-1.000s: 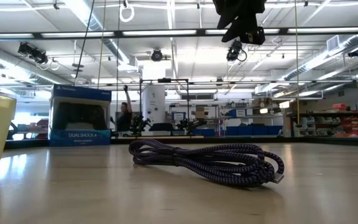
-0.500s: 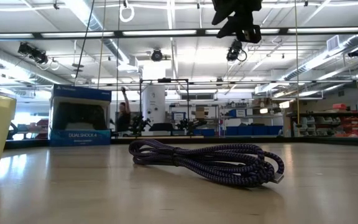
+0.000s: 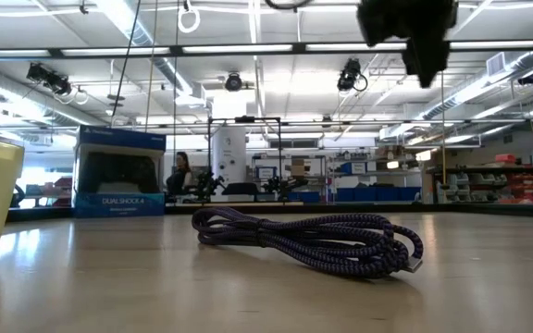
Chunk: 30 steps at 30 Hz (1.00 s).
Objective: Pick and place USB-C Cables
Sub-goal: Put the purple charger cable into the yellow bin
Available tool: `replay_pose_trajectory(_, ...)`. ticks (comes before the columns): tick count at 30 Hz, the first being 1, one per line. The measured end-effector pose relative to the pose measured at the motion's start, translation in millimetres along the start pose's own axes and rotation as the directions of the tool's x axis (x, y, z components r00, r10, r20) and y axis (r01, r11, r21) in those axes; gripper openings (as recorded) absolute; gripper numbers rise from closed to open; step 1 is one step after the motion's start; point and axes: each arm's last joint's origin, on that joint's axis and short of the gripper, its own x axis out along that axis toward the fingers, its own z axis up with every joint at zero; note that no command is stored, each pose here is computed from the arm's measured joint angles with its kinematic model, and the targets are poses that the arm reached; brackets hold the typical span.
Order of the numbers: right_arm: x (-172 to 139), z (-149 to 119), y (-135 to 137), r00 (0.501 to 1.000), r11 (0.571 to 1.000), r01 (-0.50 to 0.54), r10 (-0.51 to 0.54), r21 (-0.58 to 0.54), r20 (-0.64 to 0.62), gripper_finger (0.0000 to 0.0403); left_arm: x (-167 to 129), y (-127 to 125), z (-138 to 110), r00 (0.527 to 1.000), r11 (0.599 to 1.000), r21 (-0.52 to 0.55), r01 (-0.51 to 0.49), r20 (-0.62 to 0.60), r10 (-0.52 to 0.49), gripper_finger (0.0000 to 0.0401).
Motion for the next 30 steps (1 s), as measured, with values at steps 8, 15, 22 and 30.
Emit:
replay_pose_trajectory(8, -0.9, -6.4, -7.5, 0.992, 0.993, 0.115, -0.115, 0.006, -0.046, 0.0135, 22.1, 13.7, 41.1, 0.996, 0.965, -0.262, -0.005, 0.082, 0.028, 0.0181)
replay_pose_trajectory(15, 1.0, -2.3, -5.7, 0.995, 0.994, 0.097, -0.097, -0.059, -0.002, 0.0135, 54.9, -0.5, 51.0, 0.988, 0.915, -0.399, 0.058, 0.157, 0.006, 0.0181)
replay_pose_trajectory(22, 11.6, -17.1, -4.7, 0.995, 0.996, 0.043, -0.05, -0.074, -0.092, 0.0135, 90.3, -12.1, 43.0, 0.998, 0.886, -0.461, 0.047, 0.059, -0.022, 0.0181)
replay_pose_trajectory(30, 16.4, -35.8, -2.8, 0.996, 0.998, -0.056, 0.055, -0.015, -0.064, 0.0135, 93.1, -8.3, 44.0, 0.999, 0.874, -0.485, 0.019, 0.032, -0.004, 0.0174)
